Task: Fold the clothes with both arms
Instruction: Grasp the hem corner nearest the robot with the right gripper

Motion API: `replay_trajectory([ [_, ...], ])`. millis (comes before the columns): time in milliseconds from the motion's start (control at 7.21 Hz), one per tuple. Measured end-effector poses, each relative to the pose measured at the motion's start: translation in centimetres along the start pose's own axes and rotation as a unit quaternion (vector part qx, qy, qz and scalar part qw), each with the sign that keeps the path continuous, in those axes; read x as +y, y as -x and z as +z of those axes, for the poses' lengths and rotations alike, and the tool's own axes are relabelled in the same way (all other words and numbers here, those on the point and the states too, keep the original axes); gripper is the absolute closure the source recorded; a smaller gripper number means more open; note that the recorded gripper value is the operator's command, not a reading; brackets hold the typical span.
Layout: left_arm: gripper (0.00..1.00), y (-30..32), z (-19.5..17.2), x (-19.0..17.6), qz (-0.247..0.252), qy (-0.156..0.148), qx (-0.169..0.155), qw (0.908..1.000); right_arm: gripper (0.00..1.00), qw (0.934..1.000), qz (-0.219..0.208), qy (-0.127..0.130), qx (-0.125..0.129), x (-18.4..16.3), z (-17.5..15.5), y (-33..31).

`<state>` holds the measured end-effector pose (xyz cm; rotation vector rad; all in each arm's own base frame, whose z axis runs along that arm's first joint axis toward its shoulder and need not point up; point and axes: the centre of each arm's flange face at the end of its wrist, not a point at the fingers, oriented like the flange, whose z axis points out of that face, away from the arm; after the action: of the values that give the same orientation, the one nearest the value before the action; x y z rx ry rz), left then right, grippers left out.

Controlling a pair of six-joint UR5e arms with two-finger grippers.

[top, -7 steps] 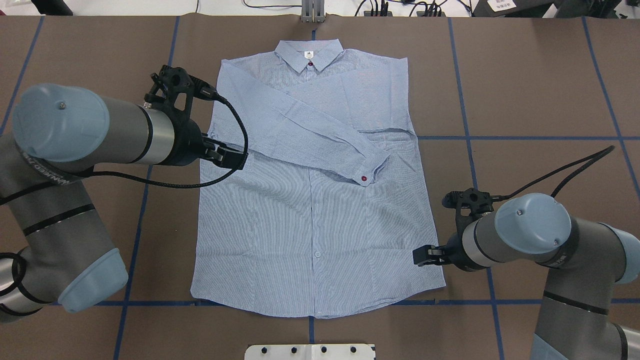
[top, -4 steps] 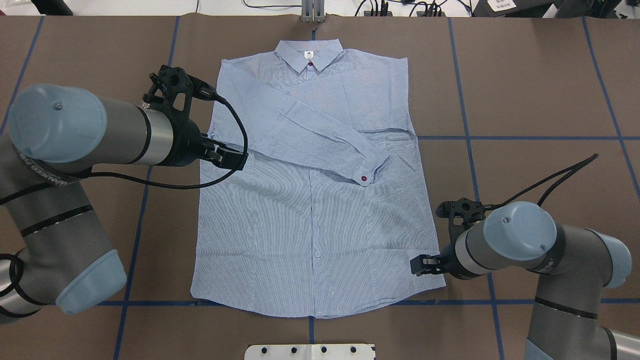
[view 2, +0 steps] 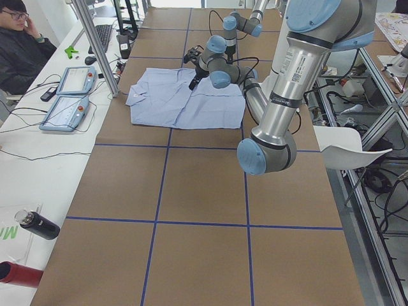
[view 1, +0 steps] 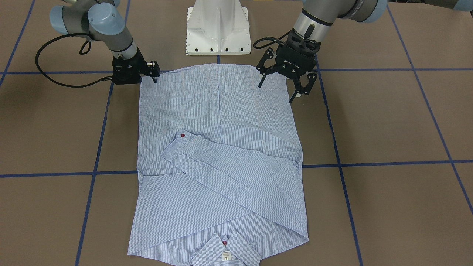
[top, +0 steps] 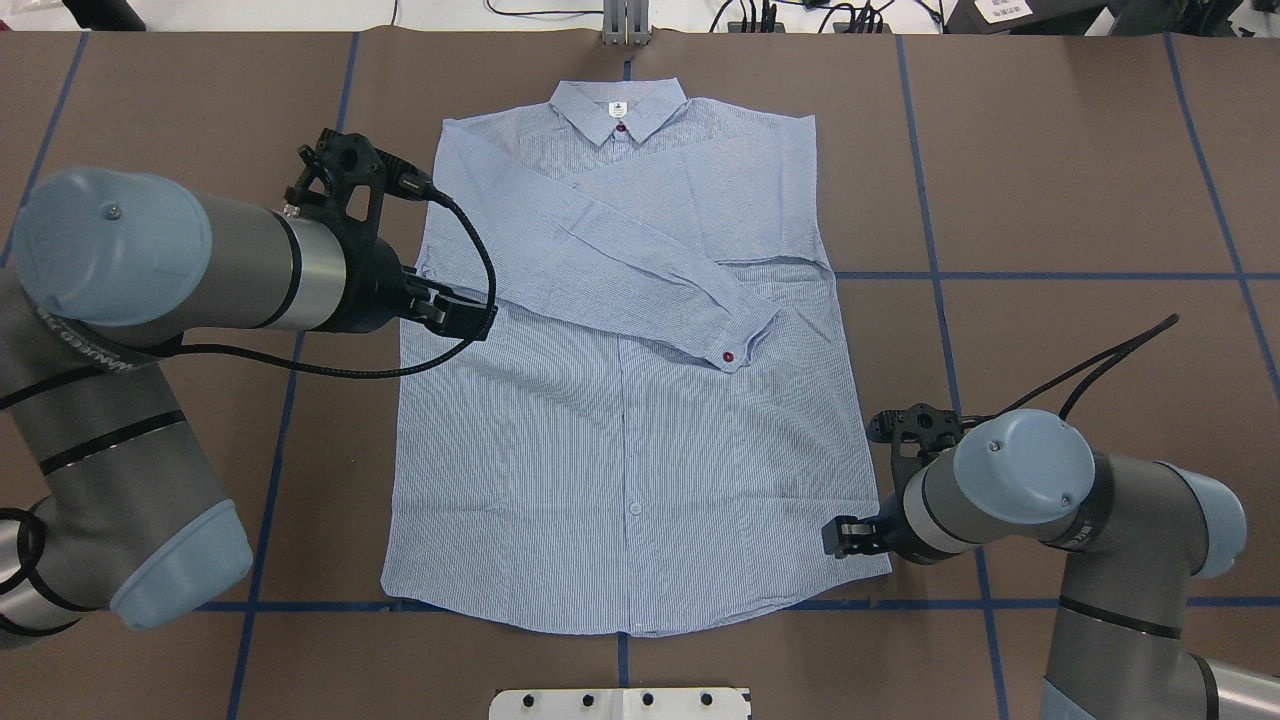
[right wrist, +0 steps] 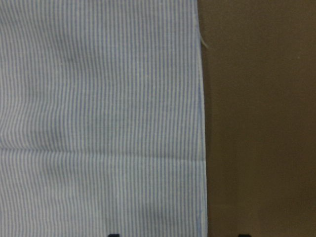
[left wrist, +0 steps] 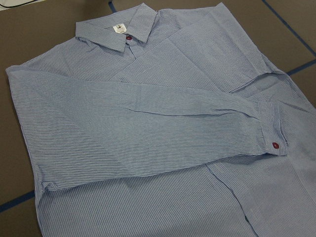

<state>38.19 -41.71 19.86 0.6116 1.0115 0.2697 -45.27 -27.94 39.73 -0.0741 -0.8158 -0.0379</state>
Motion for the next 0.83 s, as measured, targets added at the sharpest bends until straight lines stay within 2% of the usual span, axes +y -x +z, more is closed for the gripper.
replay_trajectory([
  [277,0.0,-0.02,0.04,0.06,0.0,0.001,0.0,1.0,0.29,1.0,-0.001,0.003,0.002,0.37,0.19,0.08],
  [416,0.0,-0.04,0.06,0.08,0.0,0.001,0.0,1.0,0.35,1.0,-0.002,0.007,0.001,0.59,0.22,0.2],
  [832,0.0,-0.09,0.01,0.04,0.0,0.0,0.001,1.0,0.39,0.9999,0.0,0.017,0.0,0.9,0.35,0.25],
])
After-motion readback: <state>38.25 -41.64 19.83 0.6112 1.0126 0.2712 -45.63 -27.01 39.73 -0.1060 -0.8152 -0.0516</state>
